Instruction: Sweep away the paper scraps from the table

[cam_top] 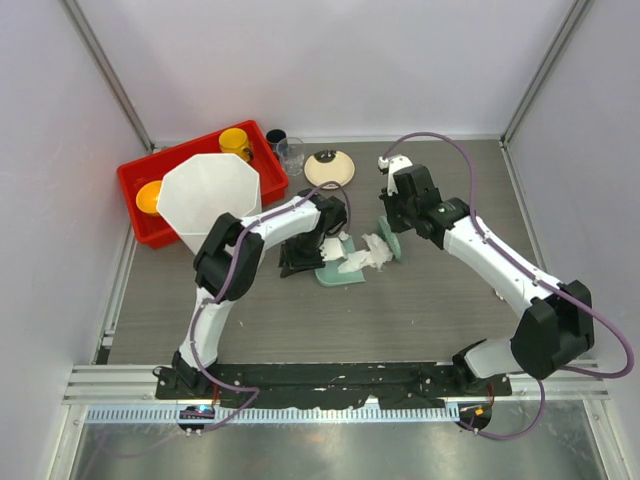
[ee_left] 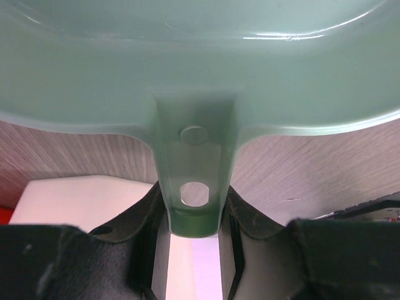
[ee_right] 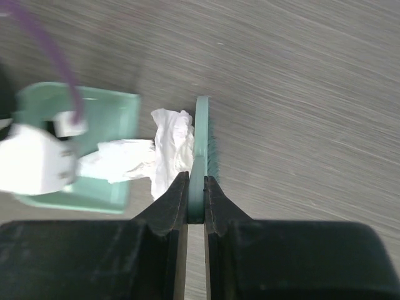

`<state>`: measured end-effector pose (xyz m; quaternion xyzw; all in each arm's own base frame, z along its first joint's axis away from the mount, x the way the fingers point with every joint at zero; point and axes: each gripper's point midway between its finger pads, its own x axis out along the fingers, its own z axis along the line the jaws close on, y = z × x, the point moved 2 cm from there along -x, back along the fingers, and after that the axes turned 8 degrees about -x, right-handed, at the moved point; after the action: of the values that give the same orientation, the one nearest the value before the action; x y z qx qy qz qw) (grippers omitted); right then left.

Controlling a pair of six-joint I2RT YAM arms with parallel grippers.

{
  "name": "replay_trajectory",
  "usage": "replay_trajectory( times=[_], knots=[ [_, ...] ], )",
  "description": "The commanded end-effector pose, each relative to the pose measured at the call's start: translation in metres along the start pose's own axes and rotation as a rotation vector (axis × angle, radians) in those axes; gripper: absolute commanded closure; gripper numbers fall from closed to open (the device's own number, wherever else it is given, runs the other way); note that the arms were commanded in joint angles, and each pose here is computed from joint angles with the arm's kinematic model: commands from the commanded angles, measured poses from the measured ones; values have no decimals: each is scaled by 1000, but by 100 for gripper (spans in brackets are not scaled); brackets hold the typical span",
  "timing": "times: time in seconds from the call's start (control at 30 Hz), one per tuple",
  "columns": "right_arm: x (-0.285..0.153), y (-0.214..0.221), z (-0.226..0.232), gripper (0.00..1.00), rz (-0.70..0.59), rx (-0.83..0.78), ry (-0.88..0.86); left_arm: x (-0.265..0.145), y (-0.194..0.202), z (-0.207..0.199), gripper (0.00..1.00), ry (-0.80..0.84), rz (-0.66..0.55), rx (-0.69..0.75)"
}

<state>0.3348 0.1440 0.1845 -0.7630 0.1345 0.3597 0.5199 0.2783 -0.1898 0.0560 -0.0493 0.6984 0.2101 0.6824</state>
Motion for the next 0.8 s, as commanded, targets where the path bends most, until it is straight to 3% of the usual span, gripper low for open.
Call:
replay_trajectory(
  times=[0.0,0.2,0.43,0.77],
  knots=[
    [-19,-27,47,99,-118,137,-263,-5,-16,6,100,11,-30,-11],
    [-53,-66,57,99,-245,223,-369,-16,-38,8,100,23,-133,-47],
    [-71,-61,9,99,-190,158,-98,-42,-47,7,100,63,-349,-109],
    [-127,-98,-25,99,-334,69,18,-72,-65,10,100,39,-525,-138]
  ],
)
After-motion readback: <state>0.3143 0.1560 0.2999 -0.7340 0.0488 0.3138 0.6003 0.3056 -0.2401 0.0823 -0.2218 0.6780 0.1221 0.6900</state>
